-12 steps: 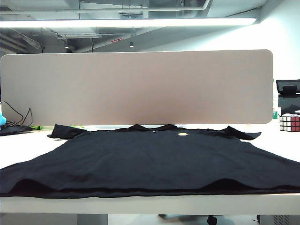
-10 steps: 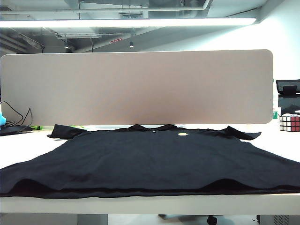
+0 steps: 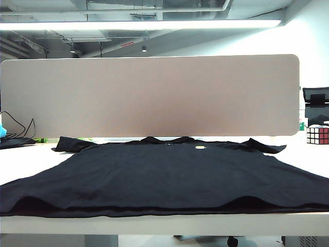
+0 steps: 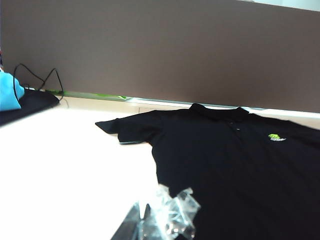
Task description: Fold the bottom side of the T-shirt horizontally towards the center, about one-third of the way, then fold the sleeve back towards the center, creating a straight line along the edge of the T-shirt, and finally fold the bottom of the T-shirt up towards the top, creating a neat rectangle.
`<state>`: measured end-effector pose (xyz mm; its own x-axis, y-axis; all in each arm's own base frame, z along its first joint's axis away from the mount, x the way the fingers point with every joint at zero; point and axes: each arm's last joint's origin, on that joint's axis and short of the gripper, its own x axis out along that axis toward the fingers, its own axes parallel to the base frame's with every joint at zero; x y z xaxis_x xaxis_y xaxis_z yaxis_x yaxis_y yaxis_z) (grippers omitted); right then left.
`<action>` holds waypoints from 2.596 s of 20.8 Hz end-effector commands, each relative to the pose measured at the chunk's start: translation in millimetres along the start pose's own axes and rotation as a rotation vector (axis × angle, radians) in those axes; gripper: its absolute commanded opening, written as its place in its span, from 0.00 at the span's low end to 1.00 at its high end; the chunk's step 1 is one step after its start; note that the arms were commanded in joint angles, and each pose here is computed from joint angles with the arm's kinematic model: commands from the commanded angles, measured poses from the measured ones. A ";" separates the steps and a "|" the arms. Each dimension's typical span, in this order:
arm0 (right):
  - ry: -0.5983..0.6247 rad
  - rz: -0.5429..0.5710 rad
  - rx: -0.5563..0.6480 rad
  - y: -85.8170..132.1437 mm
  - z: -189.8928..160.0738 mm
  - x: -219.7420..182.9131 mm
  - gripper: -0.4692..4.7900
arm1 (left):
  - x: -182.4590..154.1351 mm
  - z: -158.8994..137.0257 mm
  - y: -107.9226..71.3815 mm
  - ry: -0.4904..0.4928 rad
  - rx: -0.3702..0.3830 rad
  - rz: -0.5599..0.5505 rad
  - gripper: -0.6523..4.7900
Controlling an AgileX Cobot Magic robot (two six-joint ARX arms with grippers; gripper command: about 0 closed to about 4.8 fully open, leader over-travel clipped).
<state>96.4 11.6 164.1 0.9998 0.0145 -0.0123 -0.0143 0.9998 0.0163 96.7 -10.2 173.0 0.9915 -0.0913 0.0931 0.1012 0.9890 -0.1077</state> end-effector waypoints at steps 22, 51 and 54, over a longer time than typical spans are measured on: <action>0.947 0.229 0.251 -7.1 61.9 115.4 0.09 | 119.0 9.9 30.2 0.761 -0.529 -0.231 0.11; 1.265 0.192 0.441 -52.6 16.6 109.5 0.49 | 85.9 -40.6 43.1 1.319 -0.684 -0.127 0.35; 1.277 0.194 0.448 -53.7 10.0 114.1 0.49 | 87.1 -42.4 33.3 1.354 -0.637 -0.148 0.35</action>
<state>209.4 -40.5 171.9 0.2623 0.4012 -0.8776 0.1063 0.8919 0.4395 192.2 11.3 137.6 0.2826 -0.6001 -0.7484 -0.1165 0.7529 -0.6477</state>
